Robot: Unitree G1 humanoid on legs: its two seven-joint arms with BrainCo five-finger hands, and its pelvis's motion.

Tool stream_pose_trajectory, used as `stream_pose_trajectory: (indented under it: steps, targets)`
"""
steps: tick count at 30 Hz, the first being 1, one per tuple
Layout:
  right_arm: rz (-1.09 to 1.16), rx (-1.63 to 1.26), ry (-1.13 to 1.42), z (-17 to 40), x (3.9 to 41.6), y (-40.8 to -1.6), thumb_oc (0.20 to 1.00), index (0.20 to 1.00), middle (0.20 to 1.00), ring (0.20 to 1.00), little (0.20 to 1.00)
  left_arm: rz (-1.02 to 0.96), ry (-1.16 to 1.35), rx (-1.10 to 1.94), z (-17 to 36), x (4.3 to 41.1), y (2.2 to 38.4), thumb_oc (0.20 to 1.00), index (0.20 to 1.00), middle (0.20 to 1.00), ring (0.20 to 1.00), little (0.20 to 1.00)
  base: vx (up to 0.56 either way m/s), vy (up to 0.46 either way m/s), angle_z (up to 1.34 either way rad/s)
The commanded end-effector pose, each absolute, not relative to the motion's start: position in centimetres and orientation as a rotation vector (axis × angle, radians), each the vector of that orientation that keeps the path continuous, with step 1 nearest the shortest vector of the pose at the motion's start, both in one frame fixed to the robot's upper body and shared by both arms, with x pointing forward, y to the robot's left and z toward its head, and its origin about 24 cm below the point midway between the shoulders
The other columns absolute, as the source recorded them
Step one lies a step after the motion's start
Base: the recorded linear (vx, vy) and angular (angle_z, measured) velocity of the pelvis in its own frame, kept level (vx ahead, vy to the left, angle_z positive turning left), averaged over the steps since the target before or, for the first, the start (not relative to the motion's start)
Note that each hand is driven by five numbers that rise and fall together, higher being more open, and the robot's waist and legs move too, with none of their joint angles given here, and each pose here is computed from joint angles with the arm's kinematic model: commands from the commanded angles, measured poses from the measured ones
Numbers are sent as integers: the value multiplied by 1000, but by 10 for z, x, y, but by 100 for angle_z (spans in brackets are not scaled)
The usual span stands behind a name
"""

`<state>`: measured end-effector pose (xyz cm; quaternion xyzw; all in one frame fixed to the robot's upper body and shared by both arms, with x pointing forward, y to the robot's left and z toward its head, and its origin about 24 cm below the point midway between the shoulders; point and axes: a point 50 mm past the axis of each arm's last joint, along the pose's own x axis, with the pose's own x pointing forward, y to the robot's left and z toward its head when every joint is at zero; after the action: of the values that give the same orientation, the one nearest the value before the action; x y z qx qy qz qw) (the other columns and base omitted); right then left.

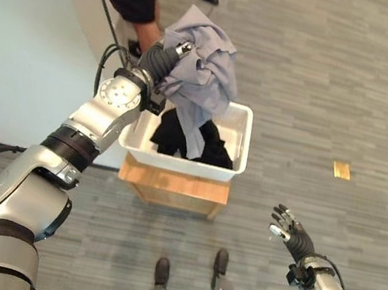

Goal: Pick up bed clothes into laundry basket.

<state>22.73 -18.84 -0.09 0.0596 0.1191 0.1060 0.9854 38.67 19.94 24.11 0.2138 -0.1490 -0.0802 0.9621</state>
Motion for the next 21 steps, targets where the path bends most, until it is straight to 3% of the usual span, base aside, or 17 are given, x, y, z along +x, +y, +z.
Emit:
stream_pose_trajectory:
  steps: [1, 11, 14, 21]
  targets:
    - [207, 66, 54, 37, 244, -199, 1000, 1000, 1000, 1000, 1000, -93, -534, 537, 317, 383, 198, 200, 200, 200, 200, 200, -24, -33, -5]
    - [271, 57, 31, 40, 250, -178, 1000, 1000, 1000, 1000, 1000, -83, -519, 589, 314, 392, 183, 200, 200, 200, 200, 200, 3, -4, -5]
    - [274, 35, 24, 41, 248, -181, 1000, 1000, 1000, 1000, 1000, -128, -545, 923, 318, 390, 166, 200, 200, 200, 200, 200, 0, 0, -1]
    - [243, 21, 2, 41, 240, -193, 1000, 1000, 1000, 1000, 1000, -56, -616, 1283, 321, 389, 161, 200, 200, 200, 200, 200, -10, 0, -1]
